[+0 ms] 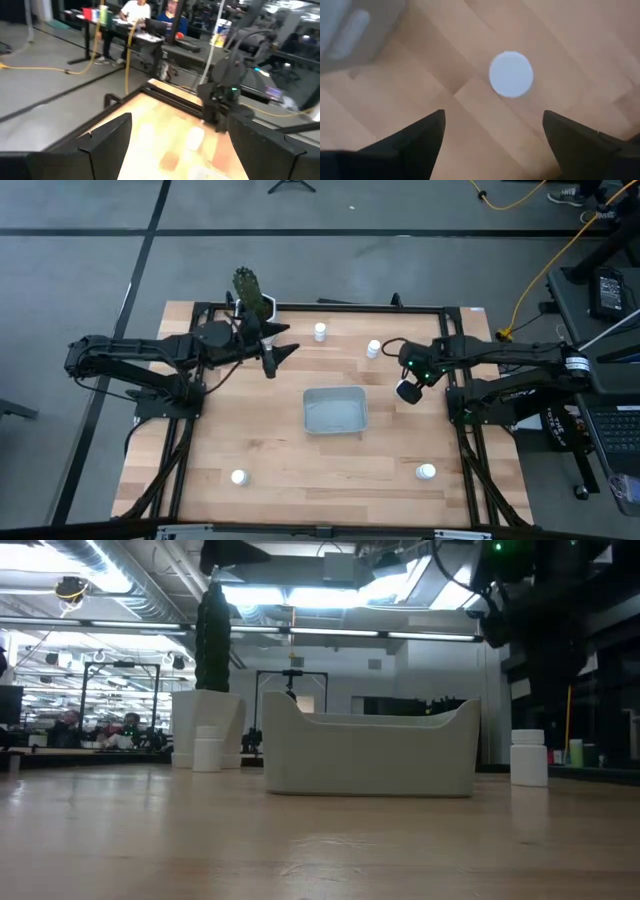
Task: Pick and place pill bottles into a basket
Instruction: Put the white pill bottle into the gray bin
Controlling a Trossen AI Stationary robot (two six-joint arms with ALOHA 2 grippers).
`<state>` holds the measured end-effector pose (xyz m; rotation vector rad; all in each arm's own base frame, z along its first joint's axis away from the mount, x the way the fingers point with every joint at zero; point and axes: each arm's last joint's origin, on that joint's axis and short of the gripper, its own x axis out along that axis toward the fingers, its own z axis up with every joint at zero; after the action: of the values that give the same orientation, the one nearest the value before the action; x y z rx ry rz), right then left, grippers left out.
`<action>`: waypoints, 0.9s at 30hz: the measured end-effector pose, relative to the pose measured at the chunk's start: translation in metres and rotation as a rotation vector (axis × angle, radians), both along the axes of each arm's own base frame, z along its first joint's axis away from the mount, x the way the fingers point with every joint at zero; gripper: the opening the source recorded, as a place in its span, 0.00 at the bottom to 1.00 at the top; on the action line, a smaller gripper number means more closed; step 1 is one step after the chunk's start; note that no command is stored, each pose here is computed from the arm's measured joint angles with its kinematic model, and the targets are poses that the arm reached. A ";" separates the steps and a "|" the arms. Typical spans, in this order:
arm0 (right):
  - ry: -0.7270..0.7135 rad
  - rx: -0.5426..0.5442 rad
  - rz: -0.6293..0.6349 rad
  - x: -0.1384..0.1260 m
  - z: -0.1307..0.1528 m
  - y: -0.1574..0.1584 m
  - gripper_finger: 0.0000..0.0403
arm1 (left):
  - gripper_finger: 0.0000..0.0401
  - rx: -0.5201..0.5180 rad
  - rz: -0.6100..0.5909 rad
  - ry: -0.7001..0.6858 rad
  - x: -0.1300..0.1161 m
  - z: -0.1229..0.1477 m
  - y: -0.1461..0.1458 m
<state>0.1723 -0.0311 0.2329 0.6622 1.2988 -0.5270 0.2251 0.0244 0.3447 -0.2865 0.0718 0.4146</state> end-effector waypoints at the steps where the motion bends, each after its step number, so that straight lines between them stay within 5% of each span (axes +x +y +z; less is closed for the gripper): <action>1: 0.004 -0.003 -0.002 -0.001 -0.003 0.000 0.83 | 0.80 -0.008 -0.010 0.003 0.001 -0.001 0.000; 13: -0.038 -0.050 -0.015 0.007 -0.028 -0.015 0.83 | 0.80 -0.033 -0.024 -0.002 0.005 -0.003 0.002; 22: 0.100 -0.023 -0.003 0.015 -0.061 -0.026 0.83 | 0.80 -0.058 -0.027 -0.013 0.005 -0.003 0.001; 27: 0.055 -0.041 0.016 0.020 -0.060 -0.027 0.74 | 0.80 -0.074 -0.041 -0.016 0.005 -0.003 0.000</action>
<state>0.1927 -0.0585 0.1726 0.6067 1.3402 -0.5600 0.2302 0.0246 0.3415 -0.3610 0.0775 0.3692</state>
